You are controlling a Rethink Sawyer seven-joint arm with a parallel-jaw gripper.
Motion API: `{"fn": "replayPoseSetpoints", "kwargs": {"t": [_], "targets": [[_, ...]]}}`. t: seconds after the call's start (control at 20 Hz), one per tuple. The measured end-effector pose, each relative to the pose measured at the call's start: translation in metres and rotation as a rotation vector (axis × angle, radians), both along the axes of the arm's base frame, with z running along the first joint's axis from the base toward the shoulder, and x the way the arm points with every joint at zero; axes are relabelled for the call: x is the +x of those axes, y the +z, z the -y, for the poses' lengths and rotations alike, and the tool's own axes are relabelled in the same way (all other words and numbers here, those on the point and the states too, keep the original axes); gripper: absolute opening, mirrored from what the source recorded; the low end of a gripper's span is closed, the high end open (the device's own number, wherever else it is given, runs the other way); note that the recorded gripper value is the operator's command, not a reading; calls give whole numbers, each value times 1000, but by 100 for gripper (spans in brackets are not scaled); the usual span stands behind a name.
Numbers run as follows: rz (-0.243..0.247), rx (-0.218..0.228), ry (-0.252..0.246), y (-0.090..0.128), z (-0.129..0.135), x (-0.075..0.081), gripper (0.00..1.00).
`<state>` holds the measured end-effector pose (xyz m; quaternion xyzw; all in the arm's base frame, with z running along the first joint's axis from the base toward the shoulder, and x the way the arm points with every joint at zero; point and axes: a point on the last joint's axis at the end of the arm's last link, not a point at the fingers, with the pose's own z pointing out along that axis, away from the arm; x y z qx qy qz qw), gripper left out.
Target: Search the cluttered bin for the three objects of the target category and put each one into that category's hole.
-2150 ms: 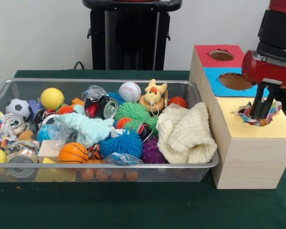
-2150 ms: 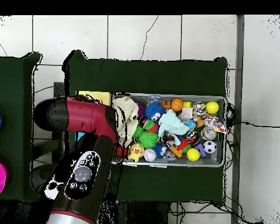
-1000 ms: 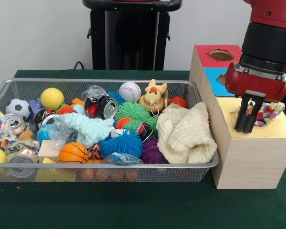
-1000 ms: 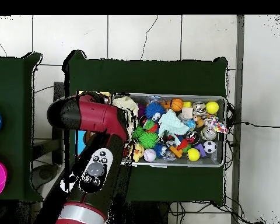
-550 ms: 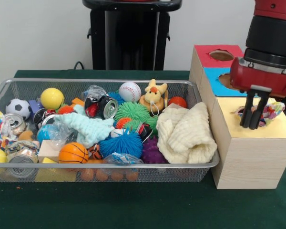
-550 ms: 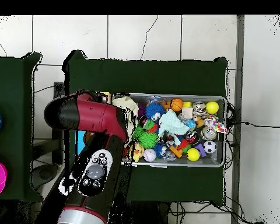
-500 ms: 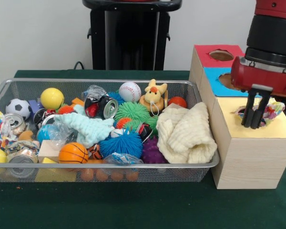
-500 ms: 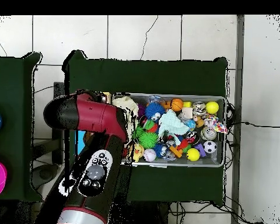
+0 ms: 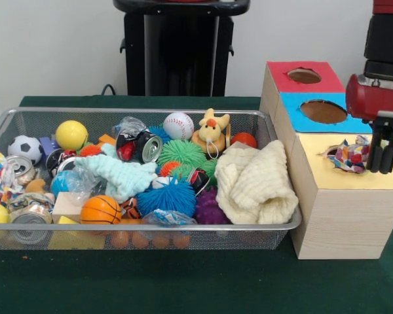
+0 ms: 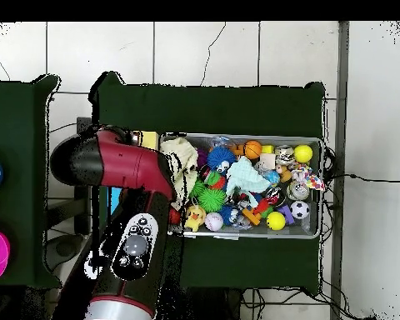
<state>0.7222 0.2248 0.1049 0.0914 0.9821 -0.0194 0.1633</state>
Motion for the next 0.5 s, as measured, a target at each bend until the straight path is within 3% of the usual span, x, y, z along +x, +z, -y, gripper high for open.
{"fn": "replayPoseSetpoints", "kwargs": {"t": [0.25, 0.5], "targets": [[-21, 26, -5, -8, -9, -7, 0], [-52, 26, -5, -18, -12, -19, 0]]}}
